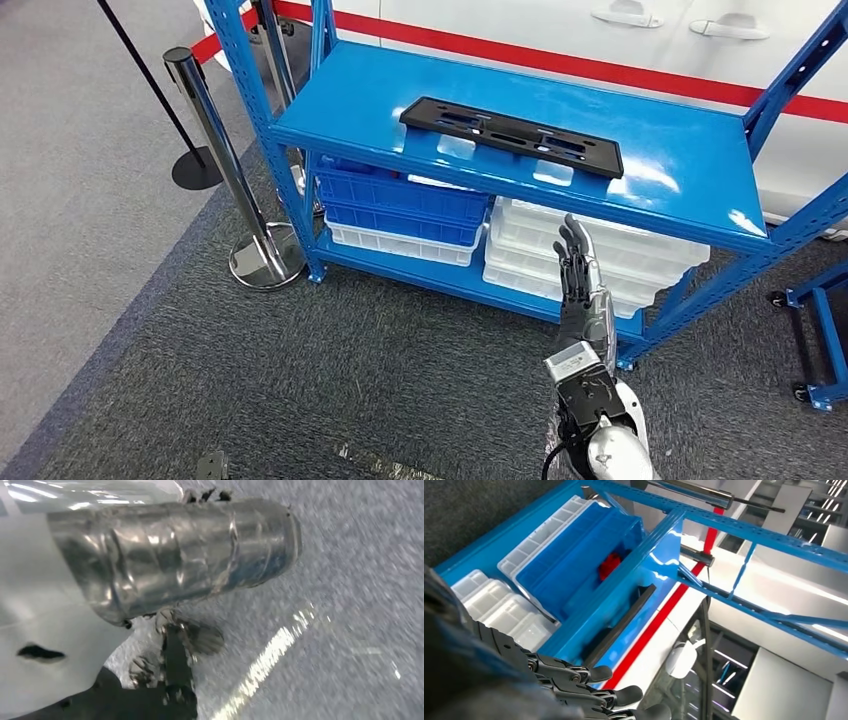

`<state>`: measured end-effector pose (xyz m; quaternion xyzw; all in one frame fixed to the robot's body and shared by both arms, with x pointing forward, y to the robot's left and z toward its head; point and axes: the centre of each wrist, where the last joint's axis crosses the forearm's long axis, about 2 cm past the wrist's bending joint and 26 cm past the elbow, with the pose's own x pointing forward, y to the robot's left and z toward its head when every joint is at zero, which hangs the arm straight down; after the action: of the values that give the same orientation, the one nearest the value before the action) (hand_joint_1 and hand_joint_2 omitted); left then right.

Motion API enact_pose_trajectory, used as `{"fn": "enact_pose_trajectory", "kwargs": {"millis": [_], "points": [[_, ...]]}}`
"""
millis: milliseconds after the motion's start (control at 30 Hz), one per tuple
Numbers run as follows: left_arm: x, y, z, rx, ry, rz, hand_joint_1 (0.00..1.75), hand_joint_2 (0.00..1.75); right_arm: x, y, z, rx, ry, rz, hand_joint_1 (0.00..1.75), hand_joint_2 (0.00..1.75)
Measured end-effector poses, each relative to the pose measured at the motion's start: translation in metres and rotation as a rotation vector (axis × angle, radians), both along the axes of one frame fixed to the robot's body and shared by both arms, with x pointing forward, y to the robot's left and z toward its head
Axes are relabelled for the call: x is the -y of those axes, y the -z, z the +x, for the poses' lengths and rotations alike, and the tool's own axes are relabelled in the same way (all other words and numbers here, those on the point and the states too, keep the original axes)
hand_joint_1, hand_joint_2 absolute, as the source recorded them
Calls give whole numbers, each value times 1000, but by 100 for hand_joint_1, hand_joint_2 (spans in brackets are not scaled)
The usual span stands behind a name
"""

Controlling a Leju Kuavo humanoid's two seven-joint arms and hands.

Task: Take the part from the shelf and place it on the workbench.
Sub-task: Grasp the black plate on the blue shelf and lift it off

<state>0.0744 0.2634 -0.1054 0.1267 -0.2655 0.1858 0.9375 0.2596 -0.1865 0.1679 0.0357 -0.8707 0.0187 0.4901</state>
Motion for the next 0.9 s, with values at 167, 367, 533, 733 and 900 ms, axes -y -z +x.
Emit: {"fn": "enact_pose_trajectory", "kwargs": {"millis": [167, 367, 533, 733, 900], "points": [[0, 0, -1, -16, 13, -3, 0, 0, 0, 3, -1, -31, 26, -19, 0, 0], [6, 0, 0, -25, 36, 20, 0, 0, 4, 6, -9, -61, 34, -6, 0, 0], [11, -1, 0, -20, 33, 19, 0, 0, 5, 5, -9, -61, 17, 1, 0, 0], [12, -1, 0, -21, 14, 15, 0, 0, 5, 2, -5, -57, 7, -11, 0, 0], [13, -1, -1, -36, 7, 14, 0, 0, 4, 0, -3, -50, 3, -9, 0, 0]]}}
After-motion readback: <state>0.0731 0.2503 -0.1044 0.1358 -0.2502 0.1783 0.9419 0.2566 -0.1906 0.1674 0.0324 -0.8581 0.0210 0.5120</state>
